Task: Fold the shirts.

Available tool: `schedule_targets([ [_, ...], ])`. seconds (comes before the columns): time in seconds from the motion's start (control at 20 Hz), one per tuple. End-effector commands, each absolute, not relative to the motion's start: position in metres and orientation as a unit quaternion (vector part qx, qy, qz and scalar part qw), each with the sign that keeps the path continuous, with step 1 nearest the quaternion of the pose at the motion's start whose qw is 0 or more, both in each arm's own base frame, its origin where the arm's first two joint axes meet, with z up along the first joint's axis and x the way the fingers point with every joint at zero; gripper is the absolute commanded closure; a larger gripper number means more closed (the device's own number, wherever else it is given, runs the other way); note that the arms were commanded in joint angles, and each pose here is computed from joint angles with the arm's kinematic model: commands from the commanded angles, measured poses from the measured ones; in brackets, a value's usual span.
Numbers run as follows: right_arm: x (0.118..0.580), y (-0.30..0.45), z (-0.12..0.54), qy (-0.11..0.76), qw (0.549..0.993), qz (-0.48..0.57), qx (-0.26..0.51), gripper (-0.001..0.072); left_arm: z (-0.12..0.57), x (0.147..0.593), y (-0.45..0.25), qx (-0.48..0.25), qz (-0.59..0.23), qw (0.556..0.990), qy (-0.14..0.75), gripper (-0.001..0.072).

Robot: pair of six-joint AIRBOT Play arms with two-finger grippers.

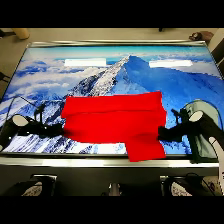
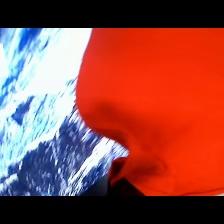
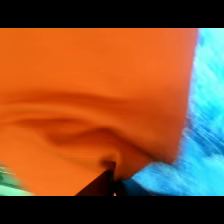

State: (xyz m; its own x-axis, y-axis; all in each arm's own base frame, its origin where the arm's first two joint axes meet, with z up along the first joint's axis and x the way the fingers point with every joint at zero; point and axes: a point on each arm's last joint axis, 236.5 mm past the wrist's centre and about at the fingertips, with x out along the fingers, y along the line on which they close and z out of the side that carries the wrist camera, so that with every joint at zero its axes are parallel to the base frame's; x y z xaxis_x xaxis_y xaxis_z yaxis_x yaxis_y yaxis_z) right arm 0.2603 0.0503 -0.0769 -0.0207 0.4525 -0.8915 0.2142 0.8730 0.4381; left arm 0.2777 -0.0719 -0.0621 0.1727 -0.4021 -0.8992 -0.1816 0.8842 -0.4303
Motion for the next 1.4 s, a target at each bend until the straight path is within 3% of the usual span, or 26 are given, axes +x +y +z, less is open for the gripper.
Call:
schedule_targets([
  [0.0, 0.335, 0.037, -0.008, 0.625, 0.741, 0.088, 0.229, 0.0691, 0.004, 0.334, -0.066, -0.218, -0.089, 0.796, 0.558, 0.0688],
  [0.15, 0.416, 0.032, 0.020, 0.553, 0.788, 0.091, 0.254, 0.0691, 0.011, 0.382, -0.059, -0.227, -0.079, 0.807, 0.540, 0.0686],
  [0.4, 0.523, 0.046, 0.009, 0.487, 0.817, 0.097, 0.293, 0.0690, -0.027, 0.451, -0.047, -0.264, -0.052, 0.782, 0.563, 0.0684],
  [0.65, 0.529, 0.054, -0.065, 0.545, 0.766, 0.062, 0.335, 0.0687, -0.058, 0.494, -0.058, -0.300, -0.061, 0.762, 0.571, 0.0681],
  [0.7, 0.526, 0.056, -0.074, 0.555, 0.757, 0.062, 0.338, 0.0635, -0.068, 0.493, -0.063, -0.307, -0.062, 0.752, 0.580, 0.0639],
  [0.75, 0.526, 0.055, -0.075, 0.555, 0.758, 0.062, 0.336, 0.0427, -0.074, 0.491, -0.064, -0.311, -0.063, 0.745, 0.587, 0.0423],
  [0.8, 0.526, 0.051, -0.067, 0.550, 0.768, 0.075, 0.321, 0.0113, -0.075, 0.489, -0.062, -0.310, -0.062, 0.743, 0.590, 0.0142],
  [0.85, 0.523, 0.042, -0.056, 0.545, 0.779, 0.089, 0.296, 0.0003, -0.071, 0.489, -0.054, -0.311, -0.059, 0.745, 0.587, 0.0113],
  [0.95, 0.506, 0.002, -0.050, 0.562, 0.790, 0.065, 0.236, -0.0004, -0.052, 0.489, -0.035, -0.313, -0.057, 0.755, 0.573, 0.0115],
  [1.05, 0.479, -0.027, -0.067, 0.608, 0.757, 0.022, 0.238, -0.0006, -0.030, 0.487, -0.028, -0.307, -0.064, 0.766, 0.561, 0.0116],
  [1.2, 0.457, -0.002, -0.091, 0.657, 0.702, 0.054, 0.269, -0.0006, 0.002, 0.483, -0.039, -0.291, -0.083, 0.783, 0.544, 0.0121],
  [1.35, 0.461, 0.032, -0.106, 0.664, 0.681, 0.070, 0.299, -0.0003, 0.023, 0.476, -0.070, -0.269, -0.115, 0.788, 0.541, 0.0126],
])
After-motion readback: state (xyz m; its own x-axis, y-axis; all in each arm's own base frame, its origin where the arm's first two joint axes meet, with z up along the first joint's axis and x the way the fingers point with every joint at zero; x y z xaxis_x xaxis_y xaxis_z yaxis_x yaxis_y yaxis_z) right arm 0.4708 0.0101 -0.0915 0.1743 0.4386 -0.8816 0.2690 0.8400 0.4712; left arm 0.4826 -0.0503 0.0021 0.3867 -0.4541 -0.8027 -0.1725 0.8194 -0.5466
